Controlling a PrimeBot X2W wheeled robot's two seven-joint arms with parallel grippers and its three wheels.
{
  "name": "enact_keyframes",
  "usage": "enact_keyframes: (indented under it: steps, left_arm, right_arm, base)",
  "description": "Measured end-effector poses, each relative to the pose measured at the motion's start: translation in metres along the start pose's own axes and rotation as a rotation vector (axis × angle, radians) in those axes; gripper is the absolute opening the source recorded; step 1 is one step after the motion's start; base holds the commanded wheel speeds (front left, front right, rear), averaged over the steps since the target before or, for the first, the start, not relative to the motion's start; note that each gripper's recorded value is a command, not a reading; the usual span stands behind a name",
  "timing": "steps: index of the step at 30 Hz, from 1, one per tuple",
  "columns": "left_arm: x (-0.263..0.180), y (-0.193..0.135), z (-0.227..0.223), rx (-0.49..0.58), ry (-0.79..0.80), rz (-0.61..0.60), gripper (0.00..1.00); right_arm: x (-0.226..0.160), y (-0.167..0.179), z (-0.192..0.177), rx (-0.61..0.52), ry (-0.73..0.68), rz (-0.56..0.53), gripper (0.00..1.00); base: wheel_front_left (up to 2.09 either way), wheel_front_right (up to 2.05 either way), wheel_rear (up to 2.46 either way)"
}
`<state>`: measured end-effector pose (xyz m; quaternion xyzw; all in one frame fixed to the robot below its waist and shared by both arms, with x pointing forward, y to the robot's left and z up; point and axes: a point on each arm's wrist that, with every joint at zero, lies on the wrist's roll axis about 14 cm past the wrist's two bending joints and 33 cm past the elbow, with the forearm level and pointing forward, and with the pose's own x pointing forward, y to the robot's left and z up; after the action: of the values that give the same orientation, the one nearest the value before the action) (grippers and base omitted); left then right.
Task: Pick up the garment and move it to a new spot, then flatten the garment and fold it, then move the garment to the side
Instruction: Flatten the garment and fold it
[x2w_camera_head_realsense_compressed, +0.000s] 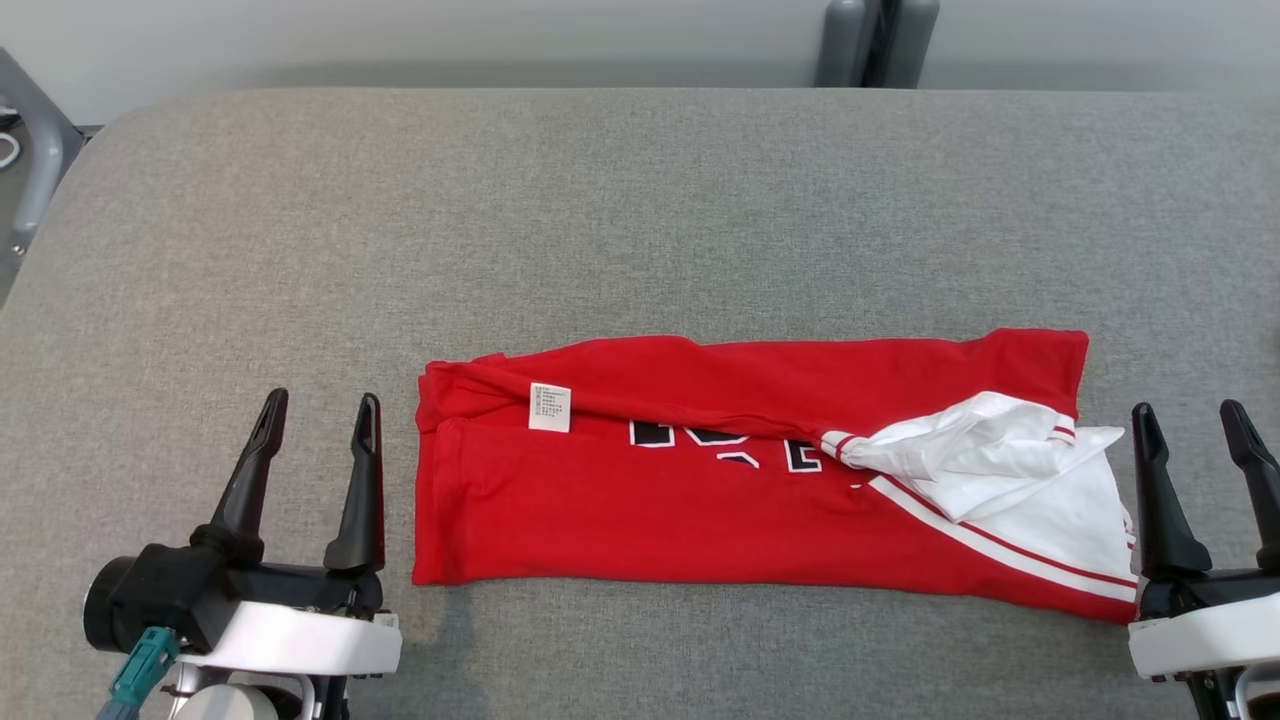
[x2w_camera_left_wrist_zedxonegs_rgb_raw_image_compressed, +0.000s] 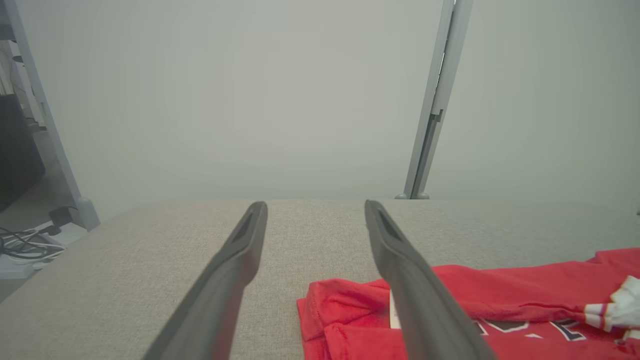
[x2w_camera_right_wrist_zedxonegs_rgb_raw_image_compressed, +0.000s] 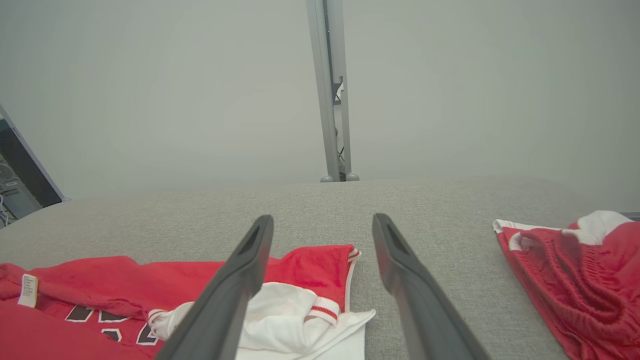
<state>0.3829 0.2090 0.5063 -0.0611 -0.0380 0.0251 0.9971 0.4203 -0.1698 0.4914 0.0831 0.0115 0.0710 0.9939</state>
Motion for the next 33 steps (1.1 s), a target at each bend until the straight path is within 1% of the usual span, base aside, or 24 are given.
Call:
enact_keyframes:
  steps: [4, 8, 13, 16, 17, 21, 26, 27, 28, 29, 33]
  left_arm:
    - [0.000, 0.001, -0.002, 0.001, 0.006, 0.001, 1.00]
    - [0.004, 0.000, -0.004, 0.005, 0.007, 0.001, 1.00]
    - [0.009, -0.004, -0.010, -0.002, 0.019, -0.012, 1.00]
    - [0.012, -0.003, -0.010, 0.001, 0.017, -0.013, 1.00]
    - [0.012, -0.003, -0.011, 0.001, 0.019, -0.008, 1.00]
    - [0.013, -0.002, -0.014, -0.003, 0.025, 0.000, 1.00]
    - [0.016, 0.000, -0.014, -0.004, 0.024, 0.004, 1.00]
    - [0.016, 0.000, -0.015, -0.003, 0.025, 0.006, 1.00]
    - [0.016, 0.001, -0.015, -0.003, 0.026, 0.006, 1.00]
    - [0.016, 0.001, -0.015, -0.001, 0.027, 0.007, 1.00]
    - [0.020, 0.000, -0.016, 0.001, 0.026, 0.001, 1.00]
  right_arm:
    - [0.003, 0.000, -0.005, 0.003, 0.016, 0.003, 1.00]
    - [0.009, -0.019, -0.012, 0.006, 0.050, -0.040, 1.00]
    - [0.017, -0.039, -0.043, 0.012, 0.153, -0.075, 1.00]
    - [0.022, -0.033, -0.069, 0.034, 0.227, -0.060, 1.00]
    - [0.023, -0.023, -0.087, 0.061, 0.279, -0.038, 1.00]
    - [0.021, -0.005, -0.120, 0.099, 0.377, -0.004, 1.00]
    - [0.023, 0.008, -0.136, 0.129, 0.416, 0.033, 1.00]
    - [0.023, 0.009, -0.137, 0.135, 0.419, 0.034, 0.48]
    - [0.023, 0.010, -0.138, 0.141, 0.422, 0.037, 0.13]
    - [0.024, 0.010, -0.138, 0.142, 0.420, 0.038, 0.00]
    - [0.025, 0.014, -0.138, 0.161, 0.403, 0.047, 0.00]
  base:
    - [0.00, 0.00, 0.00]
    - [0.00, 0.00, 0.00]
    - [0.00, 0.00, 0.00]
    - [0.00, 0.00, 0.00]
    - [0.00, 0.00, 0.00]
    - [0.00, 0.00, 0.00]
    - [0.00, 0.00, 0.00]
    - [0.00, 0.00, 0.00]
    - [0.00, 0.00, 0.00]
    - [0.00, 0.00, 0.00]
    - [0.00, 0.00, 0.00]
